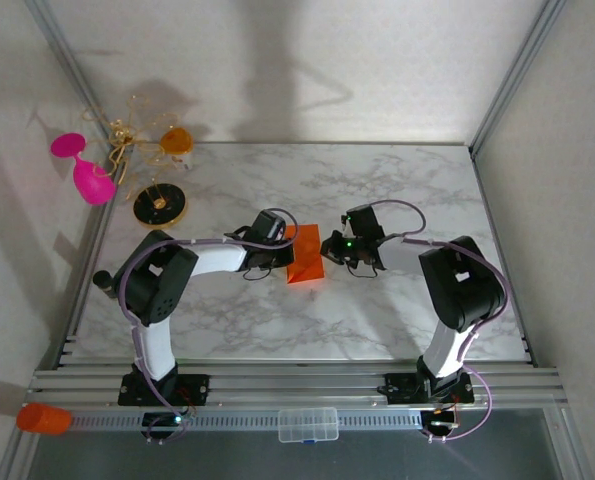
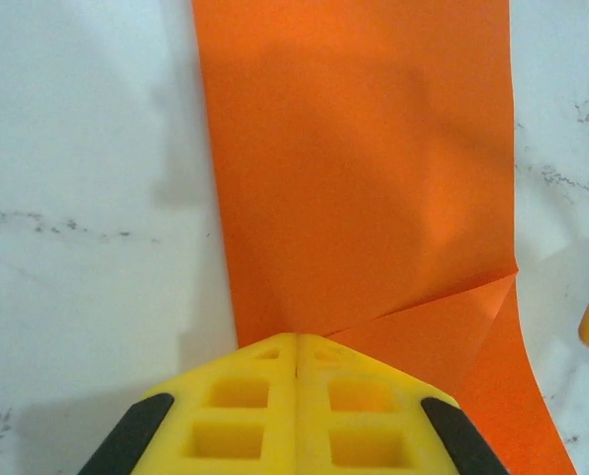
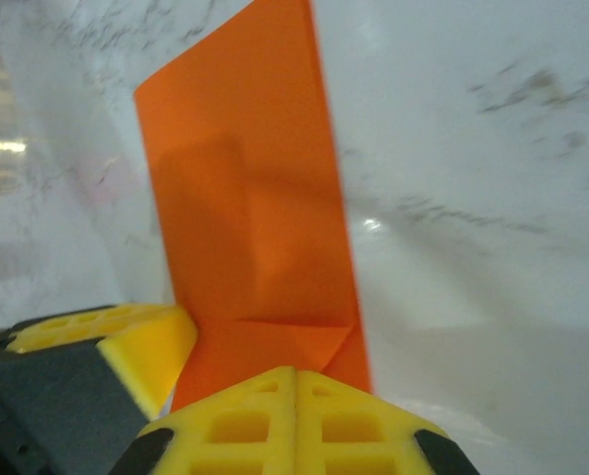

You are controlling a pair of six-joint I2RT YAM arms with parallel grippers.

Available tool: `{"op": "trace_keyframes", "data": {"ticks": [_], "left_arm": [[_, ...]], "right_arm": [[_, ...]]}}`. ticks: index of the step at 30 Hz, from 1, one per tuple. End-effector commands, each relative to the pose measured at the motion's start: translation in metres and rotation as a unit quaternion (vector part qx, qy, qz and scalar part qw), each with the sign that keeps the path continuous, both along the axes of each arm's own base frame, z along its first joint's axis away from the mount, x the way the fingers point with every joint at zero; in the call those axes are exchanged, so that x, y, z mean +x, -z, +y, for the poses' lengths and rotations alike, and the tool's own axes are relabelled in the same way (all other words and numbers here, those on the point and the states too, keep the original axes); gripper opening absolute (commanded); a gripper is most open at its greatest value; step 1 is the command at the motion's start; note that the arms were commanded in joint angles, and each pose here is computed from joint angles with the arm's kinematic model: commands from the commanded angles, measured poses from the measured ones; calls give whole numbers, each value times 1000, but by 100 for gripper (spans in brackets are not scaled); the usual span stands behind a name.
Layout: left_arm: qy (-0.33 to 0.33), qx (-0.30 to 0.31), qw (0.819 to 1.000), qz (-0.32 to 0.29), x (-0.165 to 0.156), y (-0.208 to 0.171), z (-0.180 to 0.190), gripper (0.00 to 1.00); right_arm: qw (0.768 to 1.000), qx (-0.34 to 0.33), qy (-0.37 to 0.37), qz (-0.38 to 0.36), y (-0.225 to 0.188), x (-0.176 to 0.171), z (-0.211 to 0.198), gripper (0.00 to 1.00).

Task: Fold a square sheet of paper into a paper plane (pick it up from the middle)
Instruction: Fold the triangle a second time at the center of the table.

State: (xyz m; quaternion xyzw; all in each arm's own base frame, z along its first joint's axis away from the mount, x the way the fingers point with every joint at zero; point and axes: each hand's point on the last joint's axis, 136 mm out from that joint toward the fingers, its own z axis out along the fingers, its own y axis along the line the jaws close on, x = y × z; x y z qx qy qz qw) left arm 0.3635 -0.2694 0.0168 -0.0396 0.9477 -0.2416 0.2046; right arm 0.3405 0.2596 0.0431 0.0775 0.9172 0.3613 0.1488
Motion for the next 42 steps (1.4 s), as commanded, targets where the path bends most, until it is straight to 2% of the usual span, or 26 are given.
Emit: {"op": "trace_keyframes", "data": {"ticks": [1,6,18,23,26,30,37,42], "left_arm": [[7,70,996,59,-22,40,29,0],[5,60,996,63,-23,41,26,0],[7,41,997,58,-18,30,18,0],[0,-2,1000,30,-4,-12,3,0],[-16,-40,999,9,2,-47,-4,5],[-38,-64,997,14,-9,-60,-6,12],[-39,-103,992,56,-38,-51,-21,12],[-28,-101,991,79,-51,-40,-33,12]], "right_arm": [[999,26,-39,1,-5,-7,27,4],[998,12,-55,14,6,-5,42,4],[996,-52,-31,64,51,-15,21,3],[992,-80,-20,91,68,-28,8,2],[991,-89,-16,101,75,-34,3,2],[989,-99,-13,109,80,-37,-1,2],[986,-116,-8,118,87,-41,-8,2],[985,-119,-7,124,91,-44,-9,2]]}}
